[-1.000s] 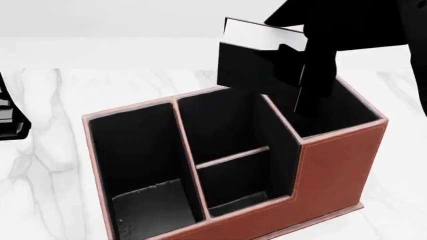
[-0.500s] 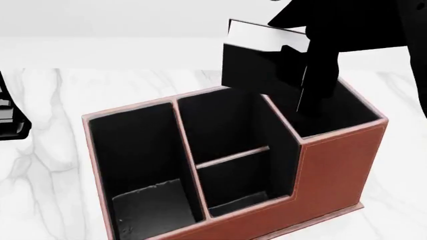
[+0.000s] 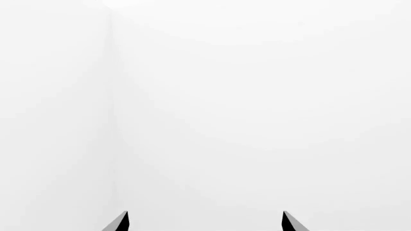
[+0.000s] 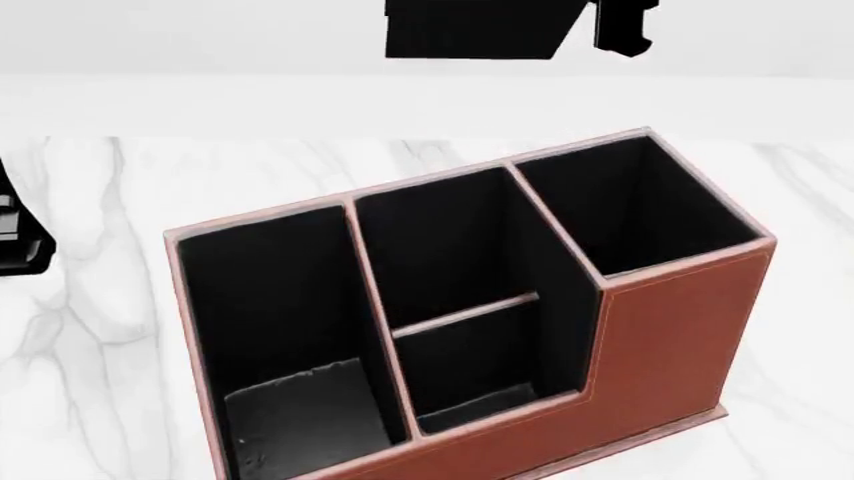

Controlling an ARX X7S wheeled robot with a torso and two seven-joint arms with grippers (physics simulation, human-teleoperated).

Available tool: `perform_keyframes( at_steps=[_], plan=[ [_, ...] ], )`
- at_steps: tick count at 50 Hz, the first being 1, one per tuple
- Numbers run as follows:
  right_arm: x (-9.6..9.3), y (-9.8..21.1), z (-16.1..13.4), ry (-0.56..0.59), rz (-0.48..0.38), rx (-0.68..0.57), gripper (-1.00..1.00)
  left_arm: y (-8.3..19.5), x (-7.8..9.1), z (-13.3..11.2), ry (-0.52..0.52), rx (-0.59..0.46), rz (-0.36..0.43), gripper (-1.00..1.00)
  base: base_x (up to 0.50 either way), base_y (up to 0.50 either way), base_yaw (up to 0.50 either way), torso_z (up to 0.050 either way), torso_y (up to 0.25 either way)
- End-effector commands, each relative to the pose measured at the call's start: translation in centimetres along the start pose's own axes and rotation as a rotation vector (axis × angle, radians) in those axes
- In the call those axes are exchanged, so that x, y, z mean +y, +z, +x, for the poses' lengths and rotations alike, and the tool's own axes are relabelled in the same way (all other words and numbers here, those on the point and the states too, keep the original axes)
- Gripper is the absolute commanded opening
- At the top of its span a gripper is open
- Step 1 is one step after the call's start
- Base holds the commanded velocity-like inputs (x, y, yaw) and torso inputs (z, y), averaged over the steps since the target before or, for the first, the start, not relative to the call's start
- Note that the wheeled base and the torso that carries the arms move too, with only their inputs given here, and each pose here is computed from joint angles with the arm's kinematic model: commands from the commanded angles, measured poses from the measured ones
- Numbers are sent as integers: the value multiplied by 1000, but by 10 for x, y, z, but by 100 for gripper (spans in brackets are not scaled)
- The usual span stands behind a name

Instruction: Pick up the book and place it in the front compartment of the caddy.

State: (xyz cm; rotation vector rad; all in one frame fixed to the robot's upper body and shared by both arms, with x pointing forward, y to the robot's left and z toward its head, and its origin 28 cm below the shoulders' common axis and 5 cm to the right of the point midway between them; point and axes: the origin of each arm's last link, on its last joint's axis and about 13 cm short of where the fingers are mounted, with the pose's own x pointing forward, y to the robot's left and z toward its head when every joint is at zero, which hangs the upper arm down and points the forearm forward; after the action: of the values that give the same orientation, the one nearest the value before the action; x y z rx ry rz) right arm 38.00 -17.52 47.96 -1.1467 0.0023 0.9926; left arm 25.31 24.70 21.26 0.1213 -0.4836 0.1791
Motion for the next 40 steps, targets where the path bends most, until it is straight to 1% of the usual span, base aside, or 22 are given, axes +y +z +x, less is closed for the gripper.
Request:
perform_keyframes(
  at_steps=[1, 3, 14, 21, 28, 40],
  plan=[
    [-13, 17, 3, 76, -72, -78, -100, 2, 1, 1, -3, -19, -7, 100, 0, 0, 0, 0, 0],
    [-12, 16, 3, 84, -71, -72, -100, 2, 1, 1, -3, -19, -6, 100, 0, 0, 0, 0, 0],
    [-11, 12, 5, 164, 3, -90, -100, 2, 0, 1, -8, -19, -7, 100, 0, 0, 0, 0, 1],
    [-10, 11, 8, 213, 33, -71, -100, 2, -1, 2, -9, -20, -7, 100, 0, 0, 0, 0, 1],
    [-8, 10, 13, 256, 47, -58, -100, 2, 0, 1, -8, -20, -7, 100, 0, 0, 0, 0, 0],
    [-4, 7, 28, 278, 24, -71, -100, 1, 0, 0, -6, -17, -6, 100, 0, 0, 0, 0, 1]
  ],
)
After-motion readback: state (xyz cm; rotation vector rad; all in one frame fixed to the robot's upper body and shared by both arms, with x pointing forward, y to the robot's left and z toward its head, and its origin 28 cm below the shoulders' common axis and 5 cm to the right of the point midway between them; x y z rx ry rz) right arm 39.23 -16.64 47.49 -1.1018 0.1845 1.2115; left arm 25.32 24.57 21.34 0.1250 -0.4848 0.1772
